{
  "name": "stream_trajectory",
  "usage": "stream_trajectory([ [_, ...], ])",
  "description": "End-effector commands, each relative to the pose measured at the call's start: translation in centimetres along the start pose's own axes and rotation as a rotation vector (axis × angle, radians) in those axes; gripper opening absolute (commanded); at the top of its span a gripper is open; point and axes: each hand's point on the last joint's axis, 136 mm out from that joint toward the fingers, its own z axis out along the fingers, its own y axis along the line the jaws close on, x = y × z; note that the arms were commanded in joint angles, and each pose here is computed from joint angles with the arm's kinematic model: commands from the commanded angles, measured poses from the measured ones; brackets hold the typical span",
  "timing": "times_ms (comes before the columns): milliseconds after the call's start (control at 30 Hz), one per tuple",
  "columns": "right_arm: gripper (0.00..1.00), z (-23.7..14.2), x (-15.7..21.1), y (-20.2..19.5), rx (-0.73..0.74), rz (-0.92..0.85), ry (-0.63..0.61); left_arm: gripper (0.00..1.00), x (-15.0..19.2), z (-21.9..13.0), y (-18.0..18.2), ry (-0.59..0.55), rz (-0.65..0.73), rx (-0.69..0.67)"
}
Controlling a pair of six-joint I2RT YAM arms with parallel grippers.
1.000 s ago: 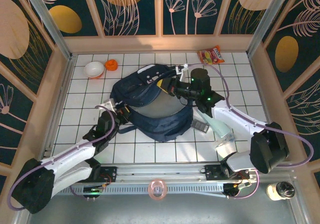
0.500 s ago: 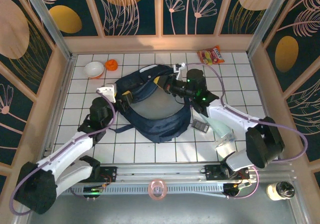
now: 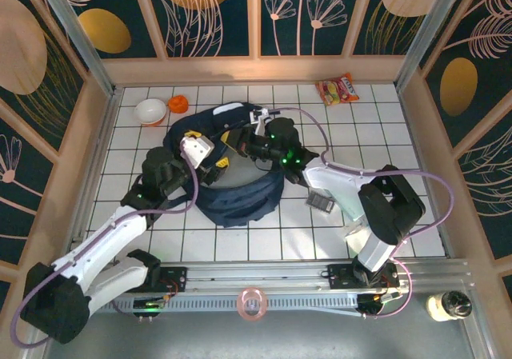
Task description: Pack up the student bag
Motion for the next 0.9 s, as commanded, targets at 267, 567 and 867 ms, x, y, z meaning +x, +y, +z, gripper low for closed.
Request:
stream_trajectory([
  [267, 0.39, -4.0, -0.9, 1.9, 0.136, -0.183, 0.028, 0.12, -0.9, 1.7, 5.0, 0.043, 0.055, -0.244],
  [567, 0.69, -21.2, -4.5, -11.9, 0.984, -0.461, 0.207, 0.03, -2.6, 0.8, 4.8, 0.005, 0.0, -0.226],
  [867, 0.99, -30.3, -4.7, -20.9, 1.308, -0.398, 0.406, 0.04, -3.0, 1.0, 4.3, -0.008, -0.006, -0.191],
])
